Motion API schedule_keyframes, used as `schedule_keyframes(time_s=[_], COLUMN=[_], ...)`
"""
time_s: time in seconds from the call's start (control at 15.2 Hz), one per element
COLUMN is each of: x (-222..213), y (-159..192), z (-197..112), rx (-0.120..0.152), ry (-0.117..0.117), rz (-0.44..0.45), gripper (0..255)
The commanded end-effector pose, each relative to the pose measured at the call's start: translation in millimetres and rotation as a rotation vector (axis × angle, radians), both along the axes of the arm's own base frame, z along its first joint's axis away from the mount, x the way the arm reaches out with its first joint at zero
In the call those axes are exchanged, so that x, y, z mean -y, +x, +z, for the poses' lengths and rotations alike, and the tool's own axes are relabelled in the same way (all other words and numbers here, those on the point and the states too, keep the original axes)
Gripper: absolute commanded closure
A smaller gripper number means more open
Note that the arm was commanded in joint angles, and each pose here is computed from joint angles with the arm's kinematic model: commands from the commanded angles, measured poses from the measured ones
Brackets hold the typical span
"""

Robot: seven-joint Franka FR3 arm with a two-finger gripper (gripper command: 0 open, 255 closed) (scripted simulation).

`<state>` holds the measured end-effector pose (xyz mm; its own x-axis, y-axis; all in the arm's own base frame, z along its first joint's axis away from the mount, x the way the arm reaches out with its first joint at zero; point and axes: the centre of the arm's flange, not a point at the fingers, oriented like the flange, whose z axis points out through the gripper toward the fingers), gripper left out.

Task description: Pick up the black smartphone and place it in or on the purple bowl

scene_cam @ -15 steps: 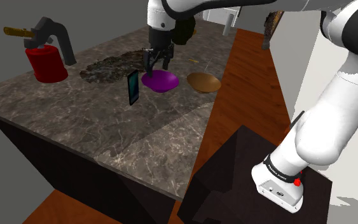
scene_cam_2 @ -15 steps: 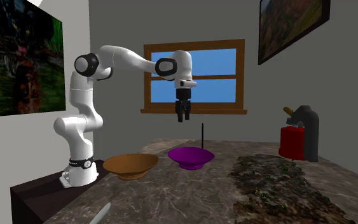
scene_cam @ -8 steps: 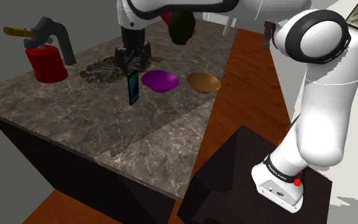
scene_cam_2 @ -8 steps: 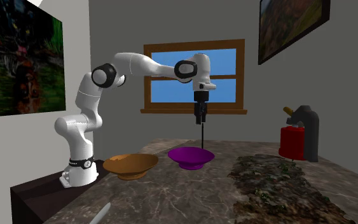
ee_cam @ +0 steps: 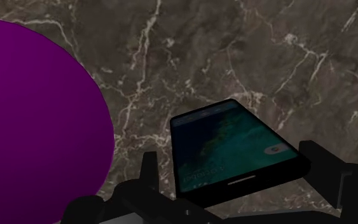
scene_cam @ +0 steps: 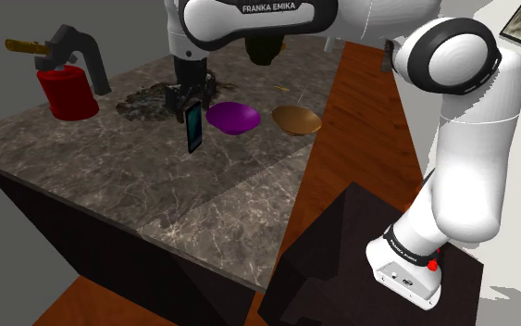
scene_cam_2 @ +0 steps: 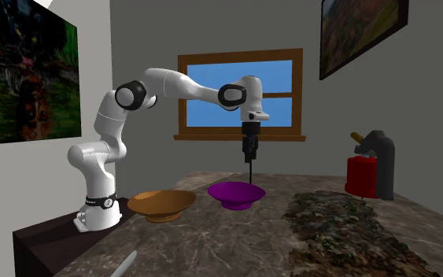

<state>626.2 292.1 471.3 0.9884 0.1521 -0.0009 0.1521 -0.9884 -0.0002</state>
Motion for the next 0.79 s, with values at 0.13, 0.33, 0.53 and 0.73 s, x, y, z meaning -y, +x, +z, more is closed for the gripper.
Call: schedule_keyframes(time_s=[0.13,0.33,0.53,0.73], x=[-0.4,-0.4,-0.4,-0.2], y=[0.5,0.5,0.5,0.5], z=[-4.2,-4.2,-4.2,-4.1], rx=[0.0,0.0,0.0,0.0], ry=[0.0,0.0,0.0,0.0], rz=[0.0,0.0,0.0,0.0], gripper=[0,0,255,255])
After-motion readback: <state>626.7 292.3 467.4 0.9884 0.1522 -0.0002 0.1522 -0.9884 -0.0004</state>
